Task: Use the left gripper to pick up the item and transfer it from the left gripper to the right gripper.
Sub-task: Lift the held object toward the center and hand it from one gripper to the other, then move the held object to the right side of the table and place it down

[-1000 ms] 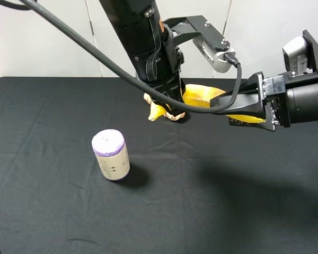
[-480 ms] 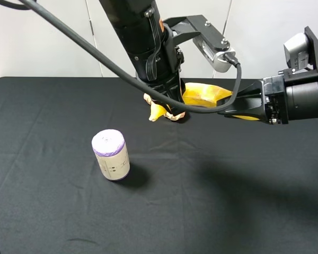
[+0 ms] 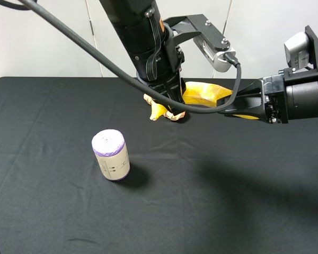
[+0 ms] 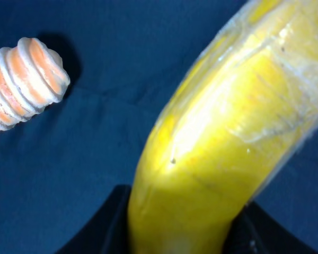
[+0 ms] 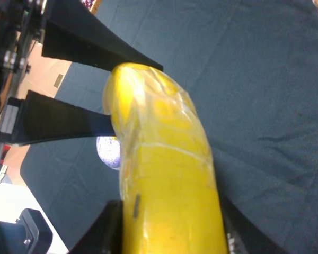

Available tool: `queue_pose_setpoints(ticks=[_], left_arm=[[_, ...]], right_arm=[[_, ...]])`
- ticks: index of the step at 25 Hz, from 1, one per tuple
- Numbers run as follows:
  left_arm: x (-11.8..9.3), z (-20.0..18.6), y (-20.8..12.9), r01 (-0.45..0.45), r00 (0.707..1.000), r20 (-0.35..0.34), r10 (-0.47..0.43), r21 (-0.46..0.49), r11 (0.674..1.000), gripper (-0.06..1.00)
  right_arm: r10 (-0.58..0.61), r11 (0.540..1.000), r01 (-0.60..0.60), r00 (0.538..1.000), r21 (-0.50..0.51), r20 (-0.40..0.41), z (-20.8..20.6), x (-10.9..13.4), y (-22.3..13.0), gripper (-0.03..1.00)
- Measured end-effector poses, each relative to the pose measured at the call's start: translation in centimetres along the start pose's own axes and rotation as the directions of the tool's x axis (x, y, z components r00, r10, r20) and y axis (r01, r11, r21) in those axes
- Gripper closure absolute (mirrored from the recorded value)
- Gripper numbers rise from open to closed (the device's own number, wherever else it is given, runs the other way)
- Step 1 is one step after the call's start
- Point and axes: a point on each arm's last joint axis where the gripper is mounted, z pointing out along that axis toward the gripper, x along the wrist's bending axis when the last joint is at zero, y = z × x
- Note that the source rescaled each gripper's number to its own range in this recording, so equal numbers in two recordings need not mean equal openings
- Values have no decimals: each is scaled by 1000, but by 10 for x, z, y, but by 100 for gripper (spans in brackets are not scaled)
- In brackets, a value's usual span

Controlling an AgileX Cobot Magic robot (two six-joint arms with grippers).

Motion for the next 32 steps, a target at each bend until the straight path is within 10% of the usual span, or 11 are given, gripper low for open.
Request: queue_pose_setpoints(ticks=[2,6,10,21,32], left_arm=[[0,0,0,0,1000,0,0,0,1000,92],[0,0,1,10,1000,0,-10,-9,1000,22],[0,0,1,11,1000,1,-11,-7,1000,-1],[-7,-35,-10,14,1000,24,-15,44,999,-5],[-10,-123,-44,264,955,-158,-252,63,962,-5]], right_arm=[[0,1000,0,1000,0,0,0,0,0,93],[-1,1000,1,1000,1,0,0,0,0,94],[-2,1000,2,1000,1,0,0,0,0,94],[-2,1000,2,1000,1,0,0,0,0,96],[-4,1000,4,1000,4,1,0,0,0,96]])
